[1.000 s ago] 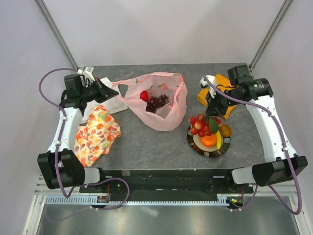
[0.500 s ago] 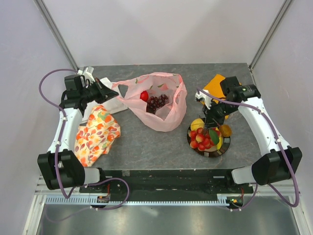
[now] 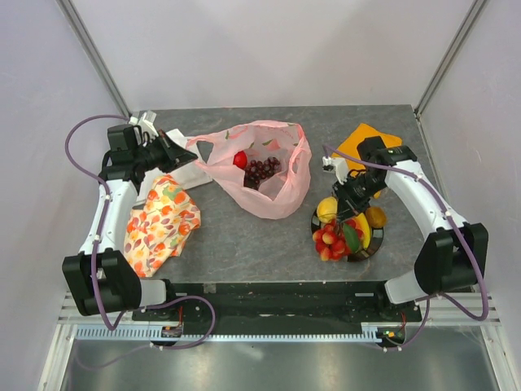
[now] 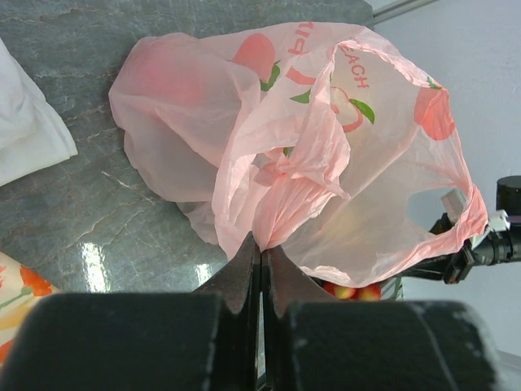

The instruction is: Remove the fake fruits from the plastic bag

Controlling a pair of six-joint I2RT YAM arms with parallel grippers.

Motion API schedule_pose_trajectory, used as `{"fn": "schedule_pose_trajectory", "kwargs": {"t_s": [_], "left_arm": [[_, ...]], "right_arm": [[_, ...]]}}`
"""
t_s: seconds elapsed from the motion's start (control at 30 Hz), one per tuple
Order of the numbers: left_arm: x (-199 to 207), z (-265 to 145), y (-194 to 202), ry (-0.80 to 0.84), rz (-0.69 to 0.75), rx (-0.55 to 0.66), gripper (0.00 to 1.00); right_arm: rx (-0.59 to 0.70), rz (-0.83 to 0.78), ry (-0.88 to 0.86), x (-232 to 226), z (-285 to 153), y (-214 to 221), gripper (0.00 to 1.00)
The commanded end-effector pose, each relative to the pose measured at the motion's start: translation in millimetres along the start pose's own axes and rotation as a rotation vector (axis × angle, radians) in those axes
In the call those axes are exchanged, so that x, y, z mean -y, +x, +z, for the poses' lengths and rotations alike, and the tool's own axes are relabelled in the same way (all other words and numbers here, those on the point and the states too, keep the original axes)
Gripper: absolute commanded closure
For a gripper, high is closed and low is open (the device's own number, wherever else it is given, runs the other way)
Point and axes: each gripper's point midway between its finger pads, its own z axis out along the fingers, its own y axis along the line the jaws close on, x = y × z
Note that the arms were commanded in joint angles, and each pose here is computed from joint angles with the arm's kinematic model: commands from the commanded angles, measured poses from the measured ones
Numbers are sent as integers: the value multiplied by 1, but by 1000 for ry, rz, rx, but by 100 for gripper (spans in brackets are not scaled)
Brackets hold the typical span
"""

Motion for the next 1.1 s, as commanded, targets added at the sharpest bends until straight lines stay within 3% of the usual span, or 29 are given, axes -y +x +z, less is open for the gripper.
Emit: {"fn": "schedule_pose_trajectory", "kwargs": {"t_s": [0.0,0.2,0.4,0.47,0.8,0.83,0.9,0.97,1.07], "left_arm": [[2,1,-9,0,43,23,98],[-2,5,-7,-4,33,13,98],[-4,7,-7,-5,27,11,98],[-6,8,-6,-5,22,5,98],[-5,11,-6,1,25,1,98],[-5,11,-6,2,26,0,98],[-4,10,-6,4,26,1,98],[-3,10,-6,8,30,1,98],[-3,10,-5,8,30,-2,98]], "right_arm": [[87,58,66,12,-4,-29,95],[60,80,109,25,3,-24,90],[18,82,150,34,6,-11,77],[12,82,157,35,6,-10,65],[49,69,125,26,0,-22,36],[49,68,125,26,-2,-22,28],[35,62,129,22,-10,-23,21],[25,23,180,25,-27,-26,2],[-8,-26,266,28,-56,-12,2]]}}
